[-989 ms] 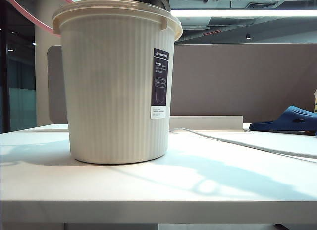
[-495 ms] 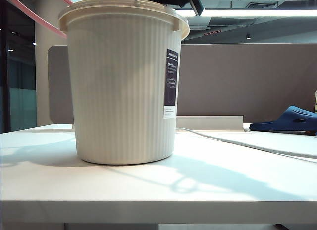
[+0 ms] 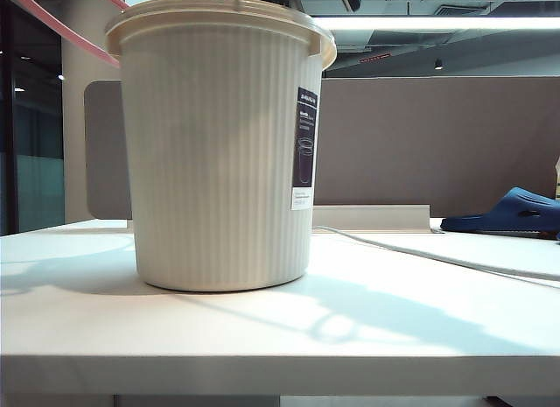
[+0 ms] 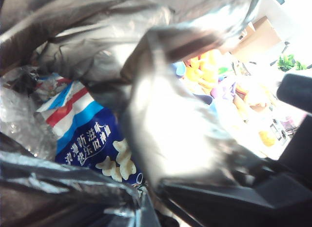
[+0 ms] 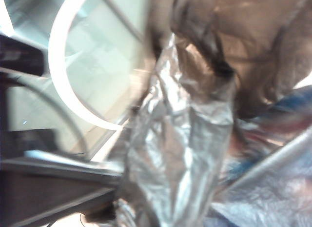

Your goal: Open the ring lid of the trash can, pull out the black garbage bag inside, and place it on the table.

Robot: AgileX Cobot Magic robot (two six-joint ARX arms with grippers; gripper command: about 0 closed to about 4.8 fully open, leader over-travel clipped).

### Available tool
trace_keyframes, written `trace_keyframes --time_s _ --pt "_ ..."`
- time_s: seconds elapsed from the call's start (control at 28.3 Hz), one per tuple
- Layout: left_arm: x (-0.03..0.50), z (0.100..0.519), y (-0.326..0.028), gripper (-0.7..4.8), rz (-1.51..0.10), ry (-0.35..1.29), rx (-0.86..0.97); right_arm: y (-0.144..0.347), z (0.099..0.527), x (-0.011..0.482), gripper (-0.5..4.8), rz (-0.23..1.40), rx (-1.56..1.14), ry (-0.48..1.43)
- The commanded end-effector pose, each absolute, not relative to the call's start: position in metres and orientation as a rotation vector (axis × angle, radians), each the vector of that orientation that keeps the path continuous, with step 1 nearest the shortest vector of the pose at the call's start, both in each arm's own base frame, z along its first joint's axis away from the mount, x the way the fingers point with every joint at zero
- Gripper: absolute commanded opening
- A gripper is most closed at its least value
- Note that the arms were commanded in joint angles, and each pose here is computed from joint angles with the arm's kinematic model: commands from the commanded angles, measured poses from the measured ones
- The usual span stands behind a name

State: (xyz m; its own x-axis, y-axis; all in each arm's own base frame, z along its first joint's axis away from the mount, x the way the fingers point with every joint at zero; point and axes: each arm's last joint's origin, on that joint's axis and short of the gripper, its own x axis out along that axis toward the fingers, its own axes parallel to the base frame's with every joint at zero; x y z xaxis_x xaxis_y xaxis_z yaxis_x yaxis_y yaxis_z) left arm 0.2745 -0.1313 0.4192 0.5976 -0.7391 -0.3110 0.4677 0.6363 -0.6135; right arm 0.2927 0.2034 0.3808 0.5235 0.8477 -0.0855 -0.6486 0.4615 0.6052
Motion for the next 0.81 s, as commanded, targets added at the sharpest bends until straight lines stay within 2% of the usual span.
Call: trace_keyframes --time_s 0.04,0.21,0.35,0.53,0.81 --pt "0.272 0.424 -0.131 -0.05 -0.750 0.560 -0.501 0.202 0.395 0.290 -0.01 0.990 0.536 0.336" --pt "0.270 0.428 -0.129 -0.05 -0.758 0.536 -0.499 0.202 0.406 0.289 -0.01 1.021 0.515 0.286" --pt "0.261 0.442 -0.125 -0.05 -0.760 0.433 -0.486 0.200 0.411 0.289 -0.02 1.079 0.511 0.250" --pt "0.257 0.448 -0.123 -0.05 -0.760 0.394 -0.472 0.193 0.421 0.291 -0.01 1.126 0.520 0.187" --pt "0.247 0.469 -0.119 -0.05 -0.815 0.232 -0.484 0.184 0.478 0.279 -0.01 1.201 0.497 0.048"
